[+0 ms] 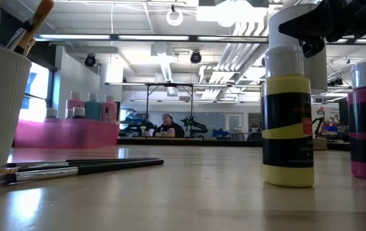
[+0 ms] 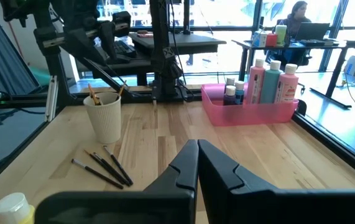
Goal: Pick & Place Paint Supplies
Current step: Put the silver paintbrush into the light brown cup
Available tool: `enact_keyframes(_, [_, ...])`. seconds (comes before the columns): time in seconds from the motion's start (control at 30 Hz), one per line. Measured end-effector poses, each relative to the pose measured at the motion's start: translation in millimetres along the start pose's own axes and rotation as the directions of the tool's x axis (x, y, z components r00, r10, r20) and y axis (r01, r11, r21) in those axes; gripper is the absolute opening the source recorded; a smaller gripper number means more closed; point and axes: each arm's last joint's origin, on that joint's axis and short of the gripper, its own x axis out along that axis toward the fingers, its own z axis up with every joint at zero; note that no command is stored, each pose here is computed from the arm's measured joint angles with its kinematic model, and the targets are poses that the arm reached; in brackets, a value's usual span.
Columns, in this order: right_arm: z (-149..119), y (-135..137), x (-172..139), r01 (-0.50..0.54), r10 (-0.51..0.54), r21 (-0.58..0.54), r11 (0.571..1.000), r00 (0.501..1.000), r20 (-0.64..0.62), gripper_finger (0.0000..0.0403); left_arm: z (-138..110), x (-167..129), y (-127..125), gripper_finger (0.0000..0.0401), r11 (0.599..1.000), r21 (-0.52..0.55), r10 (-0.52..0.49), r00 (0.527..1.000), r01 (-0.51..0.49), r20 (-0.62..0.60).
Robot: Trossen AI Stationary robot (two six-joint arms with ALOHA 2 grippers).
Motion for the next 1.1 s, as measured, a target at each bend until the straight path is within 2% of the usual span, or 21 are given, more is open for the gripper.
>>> enact_keyframes(0.27, [0, 0, 0, 0.000, 0.000, 0.000, 1.000, 1.000, 0.000, 0.0003, 13, 15, 6, 0.0106, 0.998, 0.033, 0.045, 0.999, -0.045, -0.014])
enact_keyframes(0.47, [0, 0, 0, 0.000, 0.000, 0.000, 1.000, 1.000, -0.001, 0.0003, 26, 30, 11, 0.0106, 0.992, 0.105, 0.073, 0.997, -0.070, -0.026])
enact_keyframes(0.7, [0, 0, 0, 0.001, -0.001, 0.000, 1.000, 1.000, 0.000, 0.0003, 36, 33, 13, 0.0106, 0.989, 0.142, 0.044, 0.999, -0.041, -0.021])
enact_keyframes(1.1, [0, 0, 0, 0.000, 0.000, 0.000, 1.000, 1.000, -0.001, 0.0003, 48, 35, 10, 0.0106, 0.982, 0.188, 0.019, 0.998, -0.031, 0.064])
